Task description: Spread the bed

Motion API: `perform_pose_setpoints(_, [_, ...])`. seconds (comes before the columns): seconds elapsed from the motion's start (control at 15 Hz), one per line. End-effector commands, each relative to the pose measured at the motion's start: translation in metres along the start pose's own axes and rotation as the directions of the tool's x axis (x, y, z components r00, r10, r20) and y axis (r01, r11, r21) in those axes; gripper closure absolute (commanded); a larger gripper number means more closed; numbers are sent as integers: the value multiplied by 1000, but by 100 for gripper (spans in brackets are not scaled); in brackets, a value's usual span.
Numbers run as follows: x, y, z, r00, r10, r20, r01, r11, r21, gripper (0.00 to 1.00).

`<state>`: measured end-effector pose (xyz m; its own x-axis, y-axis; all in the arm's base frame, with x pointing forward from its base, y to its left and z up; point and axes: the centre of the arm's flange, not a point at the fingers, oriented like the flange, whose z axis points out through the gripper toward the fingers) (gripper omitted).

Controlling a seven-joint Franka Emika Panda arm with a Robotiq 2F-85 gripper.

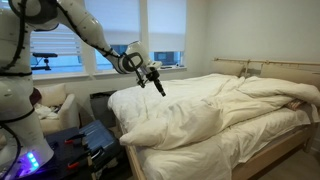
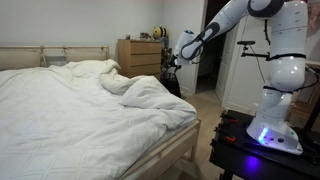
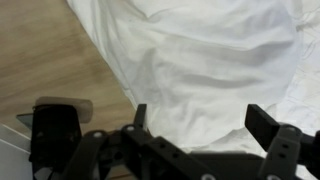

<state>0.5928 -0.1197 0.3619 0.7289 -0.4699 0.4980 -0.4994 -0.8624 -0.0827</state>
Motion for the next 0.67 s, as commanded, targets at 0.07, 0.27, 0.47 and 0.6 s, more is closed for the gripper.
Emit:
perform_pose_setpoints(0.07, [-2,-16,68,992,-59,-109,68,994,88,0])
perform_pose_setpoints(0.27, [-21,-17,70,996,-50,-70,55,996,70,0])
perform_pose_setpoints(0.47, [-25,-18,82,997,-54,-57,58,996,65,0])
perform_pose_setpoints(0.6, [-23,-18,80,997,-53,-62,58,996,66,0])
